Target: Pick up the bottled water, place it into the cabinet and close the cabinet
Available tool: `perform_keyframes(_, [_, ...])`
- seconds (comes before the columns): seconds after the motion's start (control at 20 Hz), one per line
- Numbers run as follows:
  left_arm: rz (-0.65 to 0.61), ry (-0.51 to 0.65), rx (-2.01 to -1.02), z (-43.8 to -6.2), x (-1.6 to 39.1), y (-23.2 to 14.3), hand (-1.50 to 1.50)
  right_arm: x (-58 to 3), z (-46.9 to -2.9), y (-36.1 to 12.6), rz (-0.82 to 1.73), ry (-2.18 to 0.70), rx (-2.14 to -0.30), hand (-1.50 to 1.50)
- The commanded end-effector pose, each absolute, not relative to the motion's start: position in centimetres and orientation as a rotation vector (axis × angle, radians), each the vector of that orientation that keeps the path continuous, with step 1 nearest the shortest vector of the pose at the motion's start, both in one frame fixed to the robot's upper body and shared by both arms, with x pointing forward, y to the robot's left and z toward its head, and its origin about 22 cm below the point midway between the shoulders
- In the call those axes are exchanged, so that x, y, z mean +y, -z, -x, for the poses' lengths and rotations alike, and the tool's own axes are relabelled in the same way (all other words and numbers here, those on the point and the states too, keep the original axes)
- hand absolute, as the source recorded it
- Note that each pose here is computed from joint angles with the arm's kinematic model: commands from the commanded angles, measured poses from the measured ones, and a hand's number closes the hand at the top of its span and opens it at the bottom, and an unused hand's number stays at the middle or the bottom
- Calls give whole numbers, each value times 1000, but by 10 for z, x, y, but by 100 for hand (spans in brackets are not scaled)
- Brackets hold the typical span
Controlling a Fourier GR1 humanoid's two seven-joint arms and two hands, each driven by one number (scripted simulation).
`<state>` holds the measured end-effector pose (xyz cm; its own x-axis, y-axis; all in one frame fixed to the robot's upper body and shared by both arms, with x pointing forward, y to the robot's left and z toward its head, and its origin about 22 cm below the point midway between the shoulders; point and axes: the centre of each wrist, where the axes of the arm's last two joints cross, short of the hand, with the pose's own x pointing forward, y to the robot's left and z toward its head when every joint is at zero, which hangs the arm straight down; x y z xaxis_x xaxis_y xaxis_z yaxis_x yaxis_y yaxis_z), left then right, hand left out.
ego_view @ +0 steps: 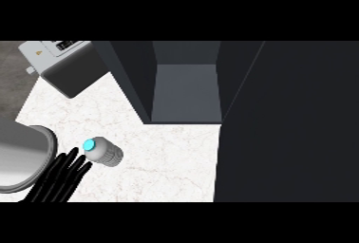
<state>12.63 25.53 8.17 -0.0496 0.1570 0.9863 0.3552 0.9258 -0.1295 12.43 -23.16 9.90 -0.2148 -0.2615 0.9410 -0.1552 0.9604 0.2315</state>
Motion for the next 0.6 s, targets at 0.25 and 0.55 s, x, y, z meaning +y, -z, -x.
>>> perform_keyframes(0.25, [395, 165, -1649, -110, 285, -65, -150, -235, -107, -91, -318, 76, -1806, -150])
perform_keyframes(0.55, [363, 152, -1677, -120, 300, -64, -150, -234, -106, -72, -303, 67, -1812, -150])
